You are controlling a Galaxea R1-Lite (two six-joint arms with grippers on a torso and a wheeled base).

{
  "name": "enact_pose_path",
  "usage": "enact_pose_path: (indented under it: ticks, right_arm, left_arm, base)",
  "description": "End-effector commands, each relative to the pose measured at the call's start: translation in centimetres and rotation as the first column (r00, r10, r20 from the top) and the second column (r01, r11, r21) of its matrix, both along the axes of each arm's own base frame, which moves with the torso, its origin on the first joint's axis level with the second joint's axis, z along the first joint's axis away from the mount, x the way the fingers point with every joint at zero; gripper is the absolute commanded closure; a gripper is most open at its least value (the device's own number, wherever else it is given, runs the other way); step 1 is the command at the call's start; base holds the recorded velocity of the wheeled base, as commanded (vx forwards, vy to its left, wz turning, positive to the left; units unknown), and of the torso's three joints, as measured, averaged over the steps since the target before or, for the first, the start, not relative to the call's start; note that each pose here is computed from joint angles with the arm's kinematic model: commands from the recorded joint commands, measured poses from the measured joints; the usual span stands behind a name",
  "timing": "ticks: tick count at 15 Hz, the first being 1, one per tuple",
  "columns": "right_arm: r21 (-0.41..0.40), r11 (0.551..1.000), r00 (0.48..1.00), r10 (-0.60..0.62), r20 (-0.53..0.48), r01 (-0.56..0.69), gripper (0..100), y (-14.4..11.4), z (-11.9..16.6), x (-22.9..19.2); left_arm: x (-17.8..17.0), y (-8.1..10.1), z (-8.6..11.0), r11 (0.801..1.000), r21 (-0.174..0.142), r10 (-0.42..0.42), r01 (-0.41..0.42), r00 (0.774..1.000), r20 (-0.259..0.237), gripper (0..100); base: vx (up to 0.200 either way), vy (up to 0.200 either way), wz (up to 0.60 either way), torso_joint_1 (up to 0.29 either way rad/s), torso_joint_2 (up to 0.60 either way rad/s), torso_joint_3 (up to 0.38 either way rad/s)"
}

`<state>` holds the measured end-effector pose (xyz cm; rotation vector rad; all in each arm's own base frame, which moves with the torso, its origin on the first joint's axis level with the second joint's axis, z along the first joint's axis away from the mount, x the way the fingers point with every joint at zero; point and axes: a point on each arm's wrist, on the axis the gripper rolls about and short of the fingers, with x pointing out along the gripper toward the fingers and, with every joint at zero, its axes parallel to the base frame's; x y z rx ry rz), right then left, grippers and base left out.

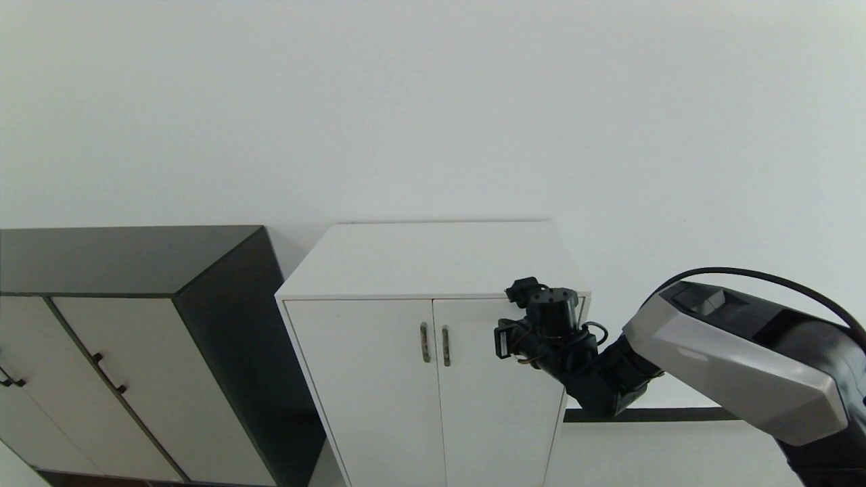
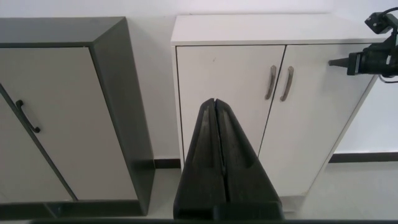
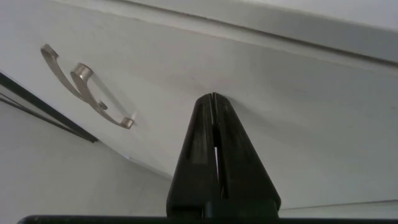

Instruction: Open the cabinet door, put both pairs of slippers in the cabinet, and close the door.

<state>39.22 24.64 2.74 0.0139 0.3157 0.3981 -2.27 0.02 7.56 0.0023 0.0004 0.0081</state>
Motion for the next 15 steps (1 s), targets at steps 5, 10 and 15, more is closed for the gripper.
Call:
enact_pose_path:
  ticks: [5,10,15]
  right_arm:
    - [0.001,1.000,1.000,-0.007,0.000,0.007,100,0.0,-0.2,0.6]
    - [0.003,1.000,1.000,-0.008,0.006,0.008,100,0.0,-0.1,0.7]
    - [0.001,1.000,1.000,-0.008,0.004,0.008,100,-0.3,0.9,-0.3]
  left_arm:
    - [0.0,0.0,0.0,1.000,-0.001,0.001,-0.001,1.000,0.000,100]
    - [0.0,0.0,0.0,1.000,-0.001,0.001,-0.001,1.000,0.000,100]
    - [0.0,0.0,0.0,1.000,-0.001,0.000,0.000,1.000,0.000,100]
  base:
    - [0.000,0.000,0.00,0.000,0.00,0.000]
    - [0.000,0.000,0.00,0.000,0.00,0.000]
    - [0.000,0.000,0.00,0.000,0.00,0.000]
